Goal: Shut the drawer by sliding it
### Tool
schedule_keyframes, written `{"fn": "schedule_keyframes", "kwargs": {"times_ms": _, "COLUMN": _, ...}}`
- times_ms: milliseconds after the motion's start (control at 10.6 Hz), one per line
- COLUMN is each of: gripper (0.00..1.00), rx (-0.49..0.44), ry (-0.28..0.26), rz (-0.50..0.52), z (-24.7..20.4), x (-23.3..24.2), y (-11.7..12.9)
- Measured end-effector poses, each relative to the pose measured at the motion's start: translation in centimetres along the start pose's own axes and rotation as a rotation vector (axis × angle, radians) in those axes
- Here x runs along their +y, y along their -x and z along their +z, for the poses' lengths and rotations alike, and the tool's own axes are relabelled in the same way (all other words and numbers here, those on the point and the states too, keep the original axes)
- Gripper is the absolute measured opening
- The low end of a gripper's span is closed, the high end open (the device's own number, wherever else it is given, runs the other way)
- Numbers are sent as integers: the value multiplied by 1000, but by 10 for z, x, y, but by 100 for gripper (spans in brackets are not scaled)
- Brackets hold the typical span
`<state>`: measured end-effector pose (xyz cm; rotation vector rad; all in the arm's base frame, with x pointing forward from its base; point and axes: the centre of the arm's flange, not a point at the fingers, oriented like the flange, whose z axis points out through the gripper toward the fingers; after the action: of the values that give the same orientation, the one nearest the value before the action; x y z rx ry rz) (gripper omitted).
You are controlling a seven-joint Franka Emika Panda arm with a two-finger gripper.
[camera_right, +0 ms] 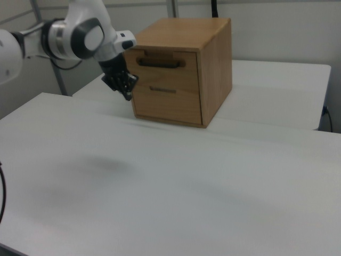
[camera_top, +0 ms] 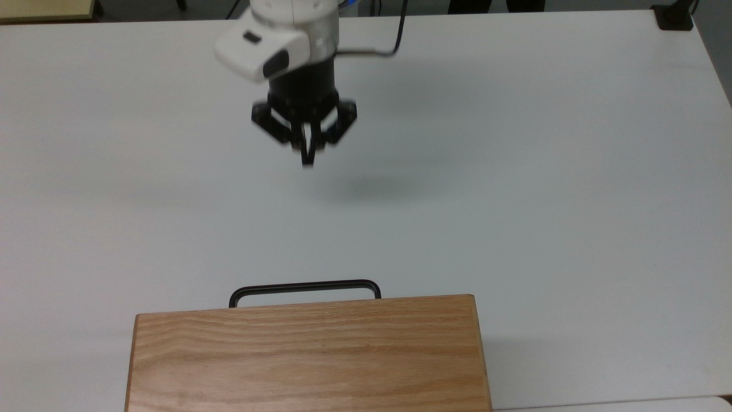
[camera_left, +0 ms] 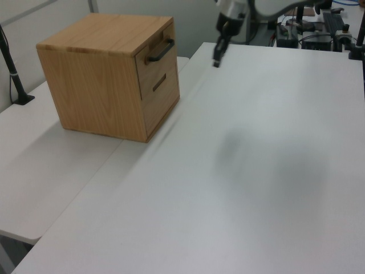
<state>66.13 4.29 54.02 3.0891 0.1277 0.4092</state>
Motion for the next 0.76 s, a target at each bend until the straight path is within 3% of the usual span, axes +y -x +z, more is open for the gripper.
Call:
{"fn": "schedule_keyframes", "kwargs": {"times_ms": 189, "gripper": 4, "rx": -151, "ry": 6, "rz": 1, "z": -44, "x": 1, "y": 33}}
{"fn": "schedule_keyframes", "kwargs": {"times_ms": 474, "gripper": 4, "rx": -201, "ry": 13, "rz": 3, "z": -101, "x": 1, "y": 76}}
{"fn": "schedule_keyframes", "kwargs": {"times_ms": 663, "gripper": 26, "rx": -207, "ry": 16, "rz": 7, "z": -115, "x": 2, "y": 93}}
{"fn": "schedule_keyframes", "kwargs": {"times_ms": 758, "gripper": 27, "rx": -220, "ry": 17, "rz": 11, "z": -119, "x": 4, "y": 99}}
